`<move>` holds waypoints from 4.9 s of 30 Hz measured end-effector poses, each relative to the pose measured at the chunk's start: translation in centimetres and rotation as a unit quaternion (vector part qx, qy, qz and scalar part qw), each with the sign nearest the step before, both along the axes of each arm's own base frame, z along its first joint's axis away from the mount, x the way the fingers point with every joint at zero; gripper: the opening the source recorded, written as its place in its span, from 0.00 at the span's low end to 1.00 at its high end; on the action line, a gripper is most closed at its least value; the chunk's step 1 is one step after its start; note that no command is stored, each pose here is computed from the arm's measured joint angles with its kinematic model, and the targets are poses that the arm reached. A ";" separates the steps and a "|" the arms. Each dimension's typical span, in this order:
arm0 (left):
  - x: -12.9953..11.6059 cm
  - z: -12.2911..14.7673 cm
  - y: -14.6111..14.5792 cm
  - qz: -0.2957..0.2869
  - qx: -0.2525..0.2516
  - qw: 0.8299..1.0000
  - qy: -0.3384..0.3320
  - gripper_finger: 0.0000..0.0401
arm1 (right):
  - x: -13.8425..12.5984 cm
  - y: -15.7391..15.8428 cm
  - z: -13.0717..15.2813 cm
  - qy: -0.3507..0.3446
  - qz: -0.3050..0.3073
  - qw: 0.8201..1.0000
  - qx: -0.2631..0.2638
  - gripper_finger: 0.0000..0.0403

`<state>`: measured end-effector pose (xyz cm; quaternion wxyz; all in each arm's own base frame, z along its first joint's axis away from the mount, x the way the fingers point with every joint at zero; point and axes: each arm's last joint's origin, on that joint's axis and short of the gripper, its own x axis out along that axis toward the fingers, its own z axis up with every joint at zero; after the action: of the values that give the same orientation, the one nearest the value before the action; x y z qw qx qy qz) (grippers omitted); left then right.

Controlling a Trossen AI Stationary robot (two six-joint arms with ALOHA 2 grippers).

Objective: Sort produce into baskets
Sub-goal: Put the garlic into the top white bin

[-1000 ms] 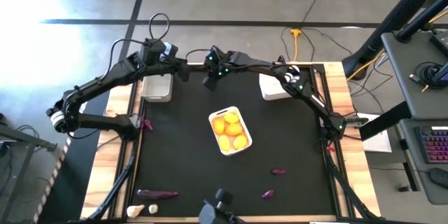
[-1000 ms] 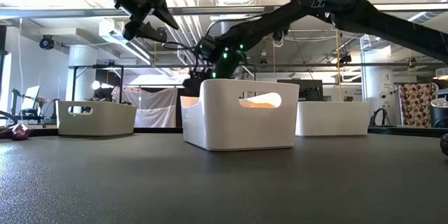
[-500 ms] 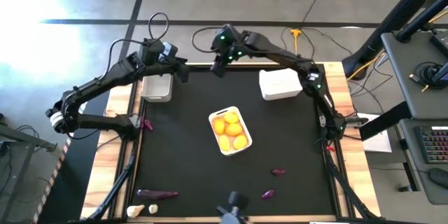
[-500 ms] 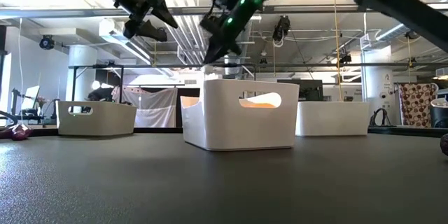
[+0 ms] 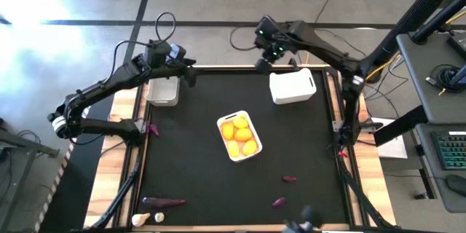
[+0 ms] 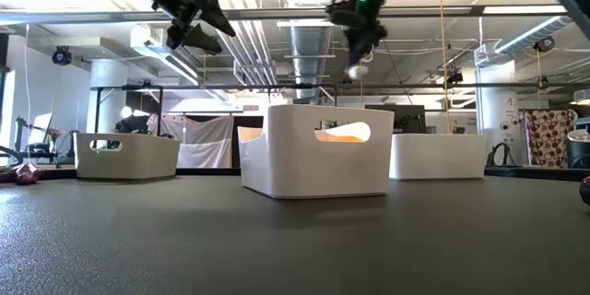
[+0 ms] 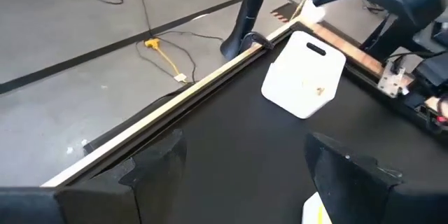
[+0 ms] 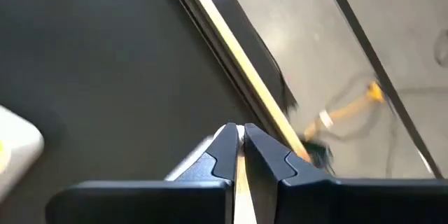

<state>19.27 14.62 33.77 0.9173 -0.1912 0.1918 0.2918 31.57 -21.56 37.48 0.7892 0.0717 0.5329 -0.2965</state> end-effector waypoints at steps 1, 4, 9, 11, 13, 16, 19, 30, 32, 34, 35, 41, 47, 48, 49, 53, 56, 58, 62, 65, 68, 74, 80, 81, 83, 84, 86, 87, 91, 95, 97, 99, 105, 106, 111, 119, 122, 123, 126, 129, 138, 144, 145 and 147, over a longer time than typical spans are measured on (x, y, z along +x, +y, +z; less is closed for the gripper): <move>0.1 0.1 0.0 -0.009 0.001 1.000 -0.006 0.67 | -0.7 0.3 -0.1 0.007 -0.010 1.000 0.000 0.03; 0.5 0.5 -0.3 -0.058 0.012 0.998 -0.032 0.67 | -2.7 0.8 -1.0 0.018 -0.038 0.999 -0.005 0.03; 1.4 0.9 -0.5 -0.097 0.005 0.993 -0.073 0.67 | -6.0 1.6 -3.5 0.020 -0.083 0.996 -0.007 0.03; 1.9 0.9 -0.9 -0.100 -0.010 0.991 -0.085 0.67 | -7.2 1.9 -4.8 0.020 -0.093 0.995 -0.005 0.03; 2.4 1.0 -1.7 -0.112 -0.021 0.989 -0.093 0.67 | -8.3 2.2 -6.1 0.017 -0.106 0.994 -0.004 0.03; 3.3 1.2 -3.2 -0.131 -0.042 0.985 -0.109 0.67 | -9.7 2.5 -7.6 0.012 -0.129 0.992 0.000 0.03; 4.0 1.2 -4.5 -0.131 -0.062 0.982 -0.118 0.67 | -10.8 2.6 -8.7 0.023 -0.141 0.990 0.008 0.03; 4.8 -0.3 -9.3 -0.139 -0.215 0.964 -0.067 0.67 | -13.4 2.8 -10.6 0.027 -0.153 0.988 0.002 0.03; 4.7 -0.9 -10.5 -0.132 -0.260 0.956 -0.033 0.67 | -13.8 2.7 -11.4 0.022 -0.153 0.988 -0.003 0.03; 4.5 -1.4 -11.8 -0.130 -0.294 0.947 -0.004 0.67 | -14.0 2.9 -12.2 0.017 -0.151 0.988 0.002 0.03; 4.4 -1.6 -12.4 -0.129 -0.309 0.942 0.010 0.67 | -14.1 3.0 -12.6 0.013 -0.150 0.989 0.009 0.03; 3.6 -2.8 -15.3 -0.137 -0.347 0.923 0.096 0.67 | -13.4 2.8 -14.7 -0.066 -0.130 0.989 0.026 0.03; 2.1 -4.6 -17.6 -0.137 -0.351 0.898 0.229 0.67 | -12.0 1.6 -16.1 -0.123 -0.151 0.980 0.034 0.03; 1.8 -4.9 -18.0 -0.138 -0.348 0.892 0.253 0.67 | -11.8 1.5 -16.5 -0.126 -0.150 0.980 0.040 0.03; 1.5 -5.1 -18.5 -0.138 -0.342 0.888 0.275 0.67 | -11.6 1.3 -16.8 -0.126 -0.152 0.979 0.043 0.03; 0.9 -5.9 -20.1 -0.130 -0.319 0.879 0.330 0.67 | -10.9 0.8 -18.4 -0.120 -0.167 0.976 0.065 0.03; 0.9 -6.6 -21.3 -0.128 -0.313 0.870 0.359 0.67 | -10.6 0.7 -19.0 -0.128 -0.156 0.975 0.093 0.07; 1.0 -7.0 -22.0 -0.130 -0.308 0.864 0.376 0.67 | -10.5 0.7 -18.7 -0.135 -0.150 0.974 0.098 0.12; 1.3 -8.1 -23.4 -0.162 -0.304 0.843 0.412 0.67 | -10.4 0.6 -17.0 -0.159 -0.144 0.974 0.080 0.25; 1.3 -8.8 -24.6 -0.203 -0.320 0.808 0.450 0.67 | -10.5 0.7 -15.3 -0.173 -0.130 0.974 0.062 0.33; 0.7 -9.2 -25.6 -0.228 -0.354 0.762 0.492 0.67 | -10.6 1.4 -13.3 -0.195 -0.113 0.973 0.042 0.38; -0.3 -9.4 -27.7 -0.226 -0.414 0.702 0.533 0.67 | -11.3 3.5 -9.8 -0.248 -0.083 0.965 0.005 0.42; -0.5 -11.0 -30.2 -0.208 -0.452 0.639 0.587 0.67 | -11.9 5.3 -7.6 -0.284 -0.064 0.957 -0.018 0.42; -0.3 -11.4 -30.7 -0.210 -0.455 0.633 0.590 0.67 | -12.0 5.5 -7.3 -0.287 -0.063 0.956 -0.022 0.42; 0.0 -12.3 -31.8 -0.219 -0.465 0.616 0.597 0.67 | -12.2 5.8 -7.0 -0.290 -0.063 0.954 -0.028 0.42; 0.2 -12.8 -32.4 -0.228 -0.471 0.606 0.599 0.67 | -12.3 5.9 -6.8 -0.293 -0.062 0.954 -0.030 0.42; 0.4 -13.9 -33.6 -0.244 -0.479 0.587 0.606 0.67 | -12.5 6.0 -6.6 -0.296 -0.061 0.953 -0.033 0.42; 0.4 -14.5 -34.3 -0.247 -0.480 0.575 0.614 0.67 | -12.5 6.1 -6.5 -0.297 -0.061 0.952 -0.034 0.42; -0.5 -16.8 -36.5 -0.236 -0.473 0.537 0.657 0.67 | -12.5 6.1 -6.5 -0.293 -0.056 0.954 -0.039 0.42; -1.0 -18.9 -38.2 -0.209 -0.469 0.523 0.681 0.67 | -12.4 5.8 -6.8 -0.282 -0.075 0.955 -0.051 0.42; -0.8 -19.6 -38.7 -0.193 -0.474 0.524 0.681 0.67 | -12.4 5.7 -6.9 -0.279 -0.077 0.956 -0.050 0.42; -0.7 -20.0 -38.9 -0.174 -0.472 0.537 0.677 0.67 | -12.3 5.7 -7.0 -0.278 -0.077 0.956 -0.049 0.42; -0.9 -20.2 -39.0 -0.117 -0.461 0.565 0.674 0.67 | -12.2 5.6 -7.1 -0.280 -0.080 0.956 -0.046 0.41; -1.0 -20.2 -39.1 -0.119 -0.460 0.565 0.675 0.67 | -12.2 5.6 -7.1 -0.280 -0.081 0.955 -0.046 0.41; -1.5 -20.5 -39.5 -0.114 -0.451 0.566 0.681 0.67 | -12.2 5.7 -7.1 -0.282 -0.084 0.955 -0.043 0.41; -2.5 -21.7 -40.5 -0.112 -0.434 0.563 0.695 0.67 | -12.3 5.7 -7.2 -0.276 -0.087 0.956 -0.036 0.41; -2.5 -22.1 -40.9 -0.122 -0.437 0.560 0.693 0.64 | -12.4 5.8 -7.3 -0.272 -0.088 0.958 -0.033 0.41; -2.5 -22.2 -40.9 -0.119 -0.436 0.560 0.694 0.61 | -12.4 5.8 -7.3 -0.272 -0.088 0.958 -0.033 0.41; -2.5 -22.4 -40.9 -0.112 -0.433 0.566 0.693 0.51 | -12.4 5.8 -7.3 -0.272 -0.087 0.958 -0.034 0.41; -2.5 -22.4 -40.8 -0.109 -0.425 0.578 0.688 0.40 | -12.4 5.8 -7.3 -0.270 -0.084 0.958 -0.035 0.41; -2.6 -20.1 -40.4 -0.110 -0.391 0.616 0.675 0.23 | -12.4 5.7 -7.3 -0.262 -0.071 0.961 -0.044 0.41; -2.0 -14.4 -40.0 -0.187 -0.354 0.653 0.643 0.24 | -12.4 5.7 -7.3 -0.259 -0.065 0.962 -0.048 0.41; -1.7 -13.2 -39.8 -0.214 -0.347 0.660 0.631 0.24 | -12.4 5.7 -7.3 -0.258 -0.064 0.963 -0.048 0.41; -1.2 -10.9 -39.1 -0.254 -0.329 0.675 0.610 0.24 | -12.4 5.8 -7.3 -0.257 -0.061 0.963 -0.050 0.41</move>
<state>18.06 -24.44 22.90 0.5133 -0.2041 0.8334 0.0173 19.18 -15.80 30.22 0.8826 0.1387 0.2909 -0.3422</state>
